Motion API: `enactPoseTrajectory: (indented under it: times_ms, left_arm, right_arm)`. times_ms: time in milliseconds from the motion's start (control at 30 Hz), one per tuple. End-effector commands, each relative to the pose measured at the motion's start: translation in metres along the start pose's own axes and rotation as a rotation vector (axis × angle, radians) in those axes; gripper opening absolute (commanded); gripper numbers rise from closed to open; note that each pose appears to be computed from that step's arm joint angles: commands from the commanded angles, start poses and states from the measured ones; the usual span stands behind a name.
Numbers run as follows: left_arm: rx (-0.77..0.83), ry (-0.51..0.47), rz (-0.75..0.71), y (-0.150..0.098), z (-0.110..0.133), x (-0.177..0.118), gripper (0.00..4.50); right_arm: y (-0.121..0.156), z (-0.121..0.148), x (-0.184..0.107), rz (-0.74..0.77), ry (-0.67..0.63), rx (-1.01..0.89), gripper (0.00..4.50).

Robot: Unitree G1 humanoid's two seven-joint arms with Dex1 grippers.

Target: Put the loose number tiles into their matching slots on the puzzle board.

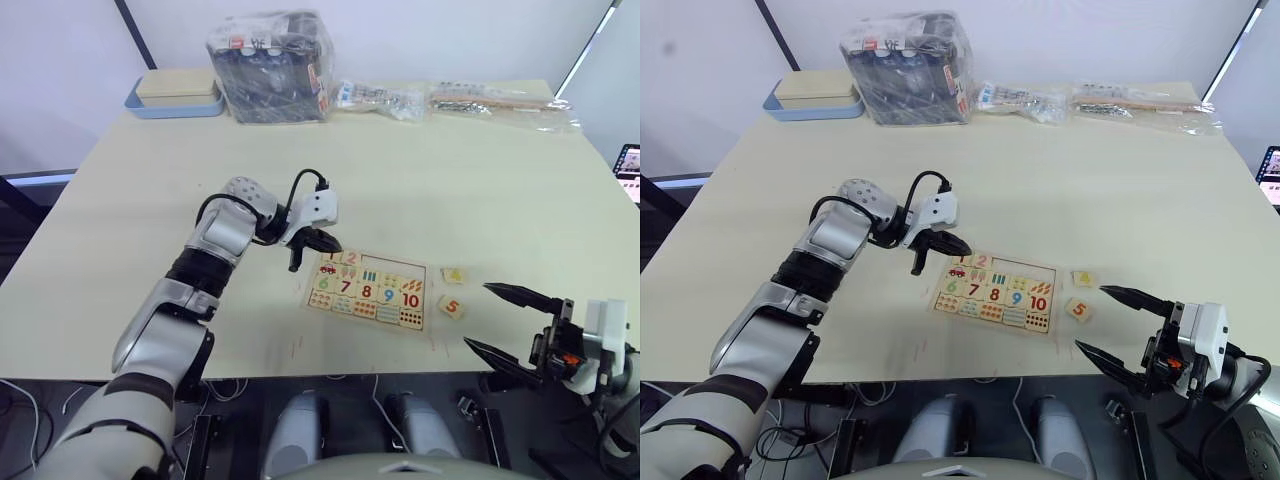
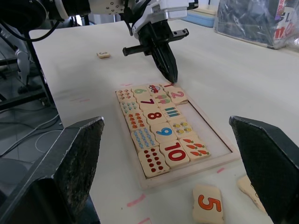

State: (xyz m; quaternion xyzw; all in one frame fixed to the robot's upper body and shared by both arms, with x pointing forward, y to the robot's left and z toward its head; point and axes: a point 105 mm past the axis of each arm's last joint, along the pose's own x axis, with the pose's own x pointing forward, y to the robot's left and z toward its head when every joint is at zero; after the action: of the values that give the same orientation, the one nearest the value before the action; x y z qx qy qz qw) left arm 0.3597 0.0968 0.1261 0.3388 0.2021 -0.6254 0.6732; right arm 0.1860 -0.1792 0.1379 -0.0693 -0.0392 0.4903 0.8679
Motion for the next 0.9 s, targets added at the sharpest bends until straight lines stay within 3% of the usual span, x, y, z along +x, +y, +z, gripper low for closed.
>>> enactPoseTrajectory:
  times_ms: [33,900]
  left_arm:
    - [0.048,0.005,0.009,0.0035,0.0089,-0.0047,0.05]
    - [0.066,0.027,-0.013,0.0024,0.0099,-0.0003,0.05]
  right_arm:
    - [0.0012,0.01,0.0003,0.002,-0.022,-0.036,4.5]
    - [0.0026,0.0078,-0.0003,-0.009,-0.024,-0.031,4.5]
